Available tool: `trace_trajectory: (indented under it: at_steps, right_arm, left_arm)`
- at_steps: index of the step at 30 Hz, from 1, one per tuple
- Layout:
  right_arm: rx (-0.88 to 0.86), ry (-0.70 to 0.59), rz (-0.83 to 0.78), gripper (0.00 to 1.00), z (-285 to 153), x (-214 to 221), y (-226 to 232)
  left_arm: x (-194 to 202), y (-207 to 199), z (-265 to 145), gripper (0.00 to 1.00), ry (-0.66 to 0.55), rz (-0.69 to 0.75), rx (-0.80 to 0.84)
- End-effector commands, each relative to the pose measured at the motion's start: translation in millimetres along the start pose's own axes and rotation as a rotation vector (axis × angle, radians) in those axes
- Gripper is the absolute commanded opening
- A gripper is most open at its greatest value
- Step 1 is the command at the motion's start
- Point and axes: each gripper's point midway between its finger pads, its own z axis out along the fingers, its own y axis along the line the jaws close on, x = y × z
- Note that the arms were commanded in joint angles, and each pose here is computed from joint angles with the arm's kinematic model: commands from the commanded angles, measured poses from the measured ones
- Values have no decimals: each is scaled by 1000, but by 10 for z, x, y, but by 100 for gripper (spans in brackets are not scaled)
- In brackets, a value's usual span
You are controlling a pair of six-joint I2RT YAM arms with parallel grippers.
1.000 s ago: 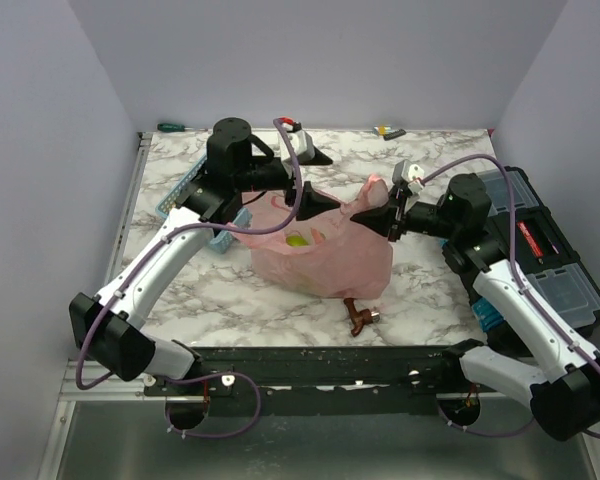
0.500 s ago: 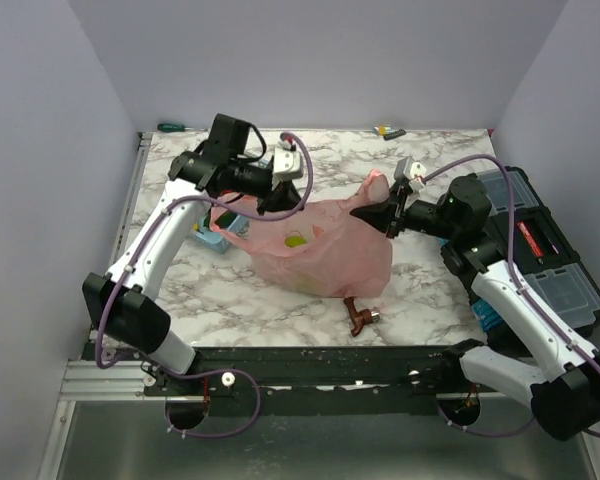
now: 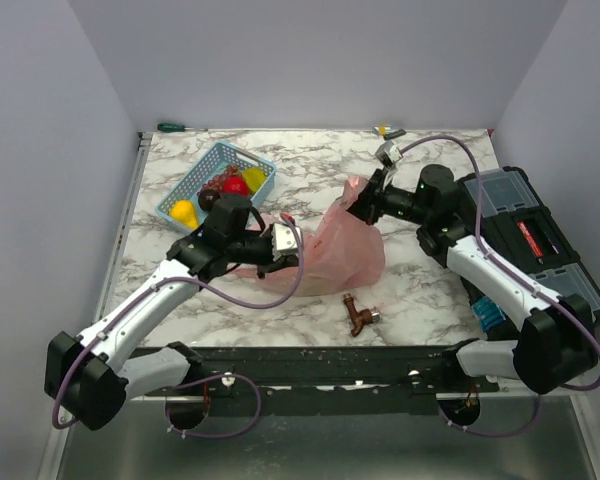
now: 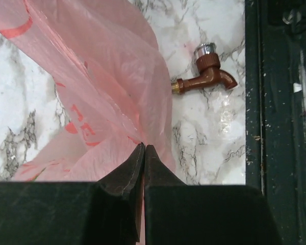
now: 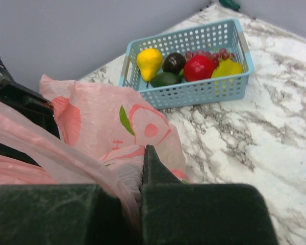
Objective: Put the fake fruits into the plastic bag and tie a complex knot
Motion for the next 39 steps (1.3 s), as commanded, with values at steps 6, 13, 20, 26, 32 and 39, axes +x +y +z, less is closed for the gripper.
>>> trace_trajectory:
  at_steps: [6, 13, 20, 26, 32, 39]
  right_arm:
    - [51, 105, 147, 1, -82, 772, -129]
    - [37, 145, 103, 1, -77, 904, -164]
    - [-37, 72, 57, 1, -2, 440, -29]
    - [-113, 69, 40, 1, -36, 370, 170]
    - [-161, 82, 0, 1, -57, 337, 314]
    - [-171, 98, -29, 2, -49, 364, 383]
  left_arm:
    - [753, 219, 444, 0, 192, -185, -125]
    - [622, 59, 442, 0, 160, -163, -40]
    - [-719, 111, -156, 77, -173, -79, -79]
    - [-1344, 300, -212, 99, -262, 32, -153]
    - [-1658, 340, -16, 99, -294, 83, -56]
    - [-1793, 369, 198, 99, -289, 87, 8]
